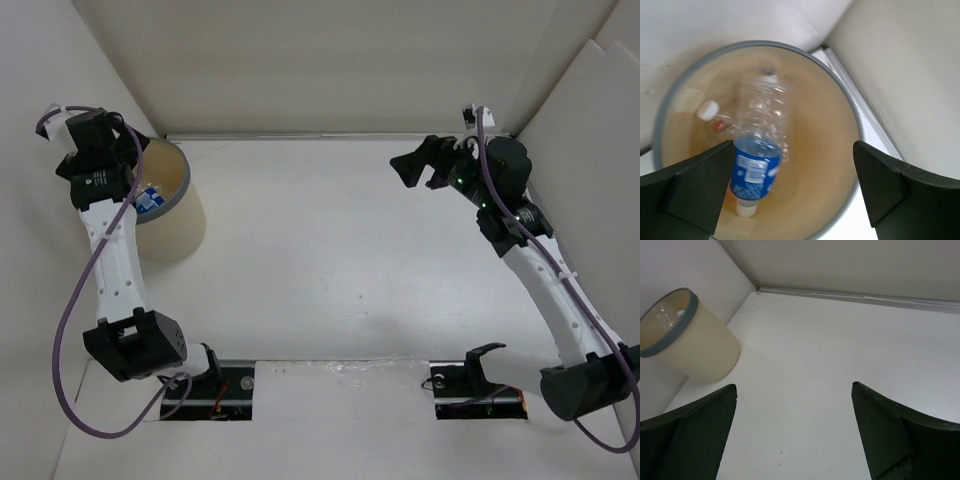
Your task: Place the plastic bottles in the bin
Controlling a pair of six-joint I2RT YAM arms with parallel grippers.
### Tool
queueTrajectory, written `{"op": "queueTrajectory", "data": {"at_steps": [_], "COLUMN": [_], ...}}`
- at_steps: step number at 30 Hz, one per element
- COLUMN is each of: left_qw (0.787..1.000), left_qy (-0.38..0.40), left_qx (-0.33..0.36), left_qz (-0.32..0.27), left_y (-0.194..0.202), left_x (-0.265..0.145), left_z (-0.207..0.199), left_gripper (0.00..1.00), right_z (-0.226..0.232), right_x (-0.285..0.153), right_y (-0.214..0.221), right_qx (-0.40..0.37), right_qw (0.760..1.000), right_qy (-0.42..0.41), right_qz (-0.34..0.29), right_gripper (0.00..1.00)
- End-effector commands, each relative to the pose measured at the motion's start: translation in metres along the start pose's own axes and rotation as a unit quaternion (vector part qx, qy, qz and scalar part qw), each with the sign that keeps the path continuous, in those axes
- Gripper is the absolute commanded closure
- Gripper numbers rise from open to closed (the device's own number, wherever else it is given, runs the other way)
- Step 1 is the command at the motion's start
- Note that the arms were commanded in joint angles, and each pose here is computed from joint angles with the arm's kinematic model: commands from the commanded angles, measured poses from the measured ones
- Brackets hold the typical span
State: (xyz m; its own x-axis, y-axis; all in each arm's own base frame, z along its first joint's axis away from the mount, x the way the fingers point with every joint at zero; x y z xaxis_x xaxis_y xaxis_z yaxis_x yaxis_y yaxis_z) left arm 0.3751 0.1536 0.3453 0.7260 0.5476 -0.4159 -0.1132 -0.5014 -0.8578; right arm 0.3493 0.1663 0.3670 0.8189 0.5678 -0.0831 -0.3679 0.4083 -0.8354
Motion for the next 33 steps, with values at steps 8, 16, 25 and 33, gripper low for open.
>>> {"op": "queueTrajectory", "data": {"at_steps": [8,16,25,33], "left_qw": [0.936,0.909,0.902,0.907], "left_qy": [0.336,0.399,0.406,0.398], "left_qx": [0.104,0.109,0.105,0.094], "left_qz": [0.002,-0.052,-0.101,-0.102], "left_y": [0.051,0.062,0.066,0.077], "left_x": [-0.159,-0.252,-0.321,-0.306], "left_z": [-0.103,-0.035,0.034,0.034], "left_gripper": [0.00,0.00,0.00,0.00], "right_z": [0.040,0.040,0.034,0.018], "right_x": [-0.087,-0.162,-0.223,-0.256], "right_y": [-0.049,-0.031,-0.016,-0.012], "right_qx": [-0.067,-0.061,-0.058,-0.053], "right_qw": [0.980,0.978,0.983,0.978], "right_qy": [0.173,0.196,0.172,0.184], "right_qz": [-0.068,-0.039,-0.042,-0.077], "right_gripper": [0.00,0.00,0.00,0.00]}}
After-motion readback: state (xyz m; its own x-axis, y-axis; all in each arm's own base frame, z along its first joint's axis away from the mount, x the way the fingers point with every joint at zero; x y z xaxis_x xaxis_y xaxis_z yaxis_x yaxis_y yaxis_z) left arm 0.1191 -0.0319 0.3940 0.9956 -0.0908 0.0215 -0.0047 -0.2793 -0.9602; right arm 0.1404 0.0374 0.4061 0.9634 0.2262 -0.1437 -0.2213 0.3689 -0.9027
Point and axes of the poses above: each gripper's point midway between its finger pads, its own x axis out along the fingers, its own z axis along the line the jaws close on, y = z × x, the point moved 1 cm from there along -x, back along the fingers, and after that the axes turned 10 degrees about x, right-handed, at the moved point
